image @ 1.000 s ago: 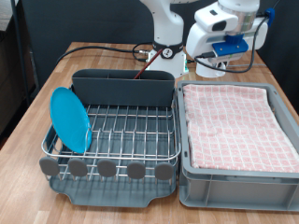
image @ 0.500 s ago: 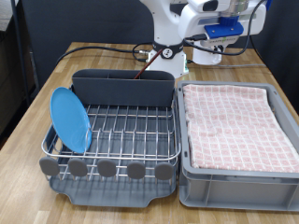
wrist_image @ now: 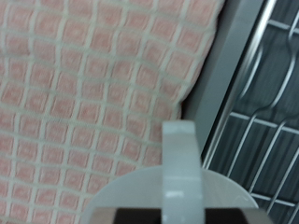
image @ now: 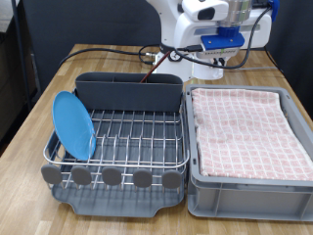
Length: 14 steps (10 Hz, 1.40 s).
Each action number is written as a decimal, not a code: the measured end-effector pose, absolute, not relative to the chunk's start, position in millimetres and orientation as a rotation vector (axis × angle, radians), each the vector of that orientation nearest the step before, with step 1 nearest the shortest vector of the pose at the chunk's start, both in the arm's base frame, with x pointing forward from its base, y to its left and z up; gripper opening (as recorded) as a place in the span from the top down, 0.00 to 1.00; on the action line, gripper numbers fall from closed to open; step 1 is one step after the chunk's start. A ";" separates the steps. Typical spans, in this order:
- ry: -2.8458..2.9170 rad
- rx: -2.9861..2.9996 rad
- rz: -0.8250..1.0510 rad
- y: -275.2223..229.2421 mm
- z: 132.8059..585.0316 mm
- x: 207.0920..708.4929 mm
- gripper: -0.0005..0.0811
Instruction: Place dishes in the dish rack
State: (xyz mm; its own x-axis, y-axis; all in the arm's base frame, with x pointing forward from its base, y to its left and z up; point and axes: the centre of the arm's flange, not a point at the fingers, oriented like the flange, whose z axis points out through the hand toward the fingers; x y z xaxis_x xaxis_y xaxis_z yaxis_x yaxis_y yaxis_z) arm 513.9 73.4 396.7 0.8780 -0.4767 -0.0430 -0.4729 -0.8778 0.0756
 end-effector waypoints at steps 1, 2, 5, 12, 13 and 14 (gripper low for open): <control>-0.779 2.982 -0.071 67.7 397.9 527.1 0.91; -0.798 2.977 -0.051 63.1 399.3 540.2 0.91; -0.730 2.965 -0.017 58.5 402.4 579.1 0.91; -0.898 2.963 -0.026 39.2 385.9 606.6 0.91; -0.931 2.956 -0.008 35.2 382.2 615.6 0.91; -0.956 2.954 0.018 31.8 379.7 625.7 0.91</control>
State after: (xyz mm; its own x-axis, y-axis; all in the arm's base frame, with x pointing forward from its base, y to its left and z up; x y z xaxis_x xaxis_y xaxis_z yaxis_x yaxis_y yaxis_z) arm 625.7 31.8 379.7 0.8106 -0.5852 0.0221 -0.5857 -0.8100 0.0312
